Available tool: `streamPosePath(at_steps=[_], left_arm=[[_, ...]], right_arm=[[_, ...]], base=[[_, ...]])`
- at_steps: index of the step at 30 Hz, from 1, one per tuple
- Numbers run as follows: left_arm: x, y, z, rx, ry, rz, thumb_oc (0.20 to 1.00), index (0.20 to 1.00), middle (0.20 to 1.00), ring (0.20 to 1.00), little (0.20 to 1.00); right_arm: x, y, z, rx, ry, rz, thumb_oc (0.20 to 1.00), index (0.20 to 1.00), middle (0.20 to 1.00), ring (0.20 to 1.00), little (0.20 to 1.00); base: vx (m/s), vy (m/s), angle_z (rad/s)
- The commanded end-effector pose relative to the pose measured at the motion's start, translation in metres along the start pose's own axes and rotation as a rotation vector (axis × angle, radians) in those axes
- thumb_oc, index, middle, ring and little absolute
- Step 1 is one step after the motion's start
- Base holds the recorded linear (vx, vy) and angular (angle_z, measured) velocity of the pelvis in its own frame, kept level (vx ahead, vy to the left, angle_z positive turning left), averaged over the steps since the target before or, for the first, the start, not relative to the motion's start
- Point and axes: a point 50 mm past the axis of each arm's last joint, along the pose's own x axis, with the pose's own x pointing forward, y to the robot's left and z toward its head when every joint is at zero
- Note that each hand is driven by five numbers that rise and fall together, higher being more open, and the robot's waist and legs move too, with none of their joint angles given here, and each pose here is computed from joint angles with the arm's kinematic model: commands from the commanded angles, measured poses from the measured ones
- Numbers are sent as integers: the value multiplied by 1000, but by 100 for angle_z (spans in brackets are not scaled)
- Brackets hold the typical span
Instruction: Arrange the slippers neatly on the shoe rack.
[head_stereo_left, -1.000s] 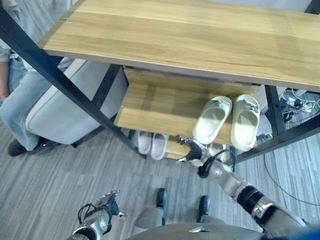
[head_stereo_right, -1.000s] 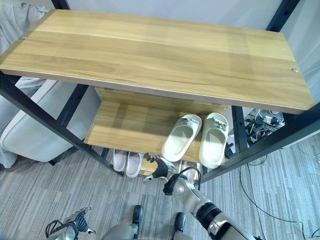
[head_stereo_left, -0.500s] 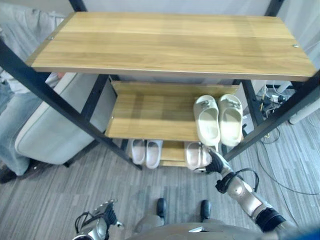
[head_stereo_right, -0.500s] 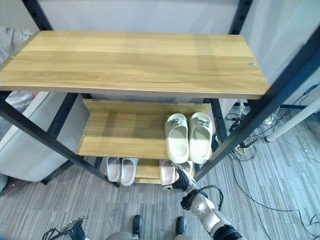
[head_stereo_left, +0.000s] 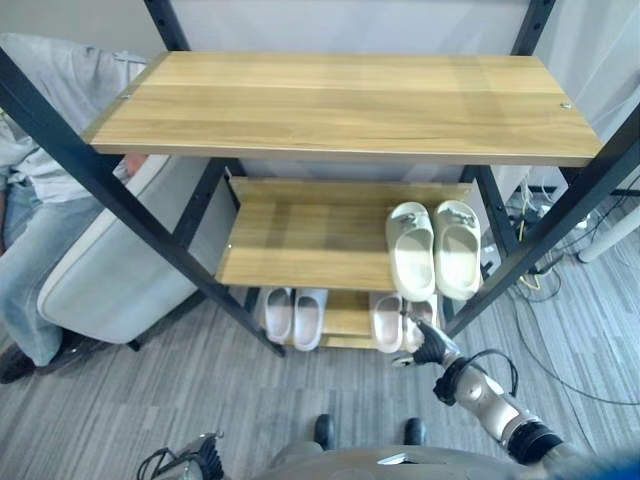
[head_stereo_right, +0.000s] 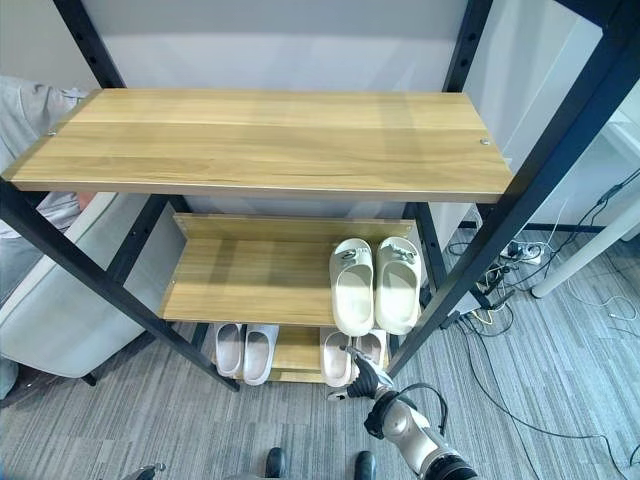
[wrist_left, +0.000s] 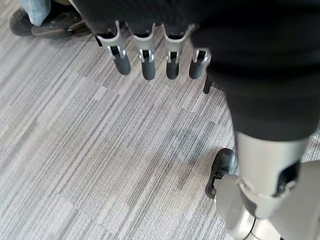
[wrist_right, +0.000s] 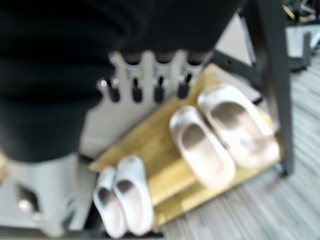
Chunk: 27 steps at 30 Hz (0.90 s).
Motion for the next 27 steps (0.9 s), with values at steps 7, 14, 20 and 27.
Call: streamPosePath(at_steps=[7, 14, 20, 27], left_arm=[[6, 15, 2, 12, 42, -9, 1000, 1000, 1000, 1000, 1000], [7, 21, 1, -244, 73, 7, 1000, 1000, 1000, 1000, 1000], [8, 25, 5, -408, 49, 23, 1000, 1000, 1000, 1000, 1000], [7, 9, 11, -463, 53, -42, 1000, 1000, 1000, 1000, 1000]], right_arm=[[-14, 12, -49, 94, 242, 28, 1000, 1000, 1000, 1000, 1000], [-55, 25, -114, 205, 573, -7, 1000, 1000, 1000, 1000, 1000], [-89, 29, -148, 290, 759, -53, 1000, 1000, 1000, 1000, 1000], [-122, 49, -168, 403, 920, -52, 1000, 1000, 1000, 1000, 1000]], base=[[1, 3, 1], [1, -13, 1], [-6, -29, 0], [-24, -35, 0]])
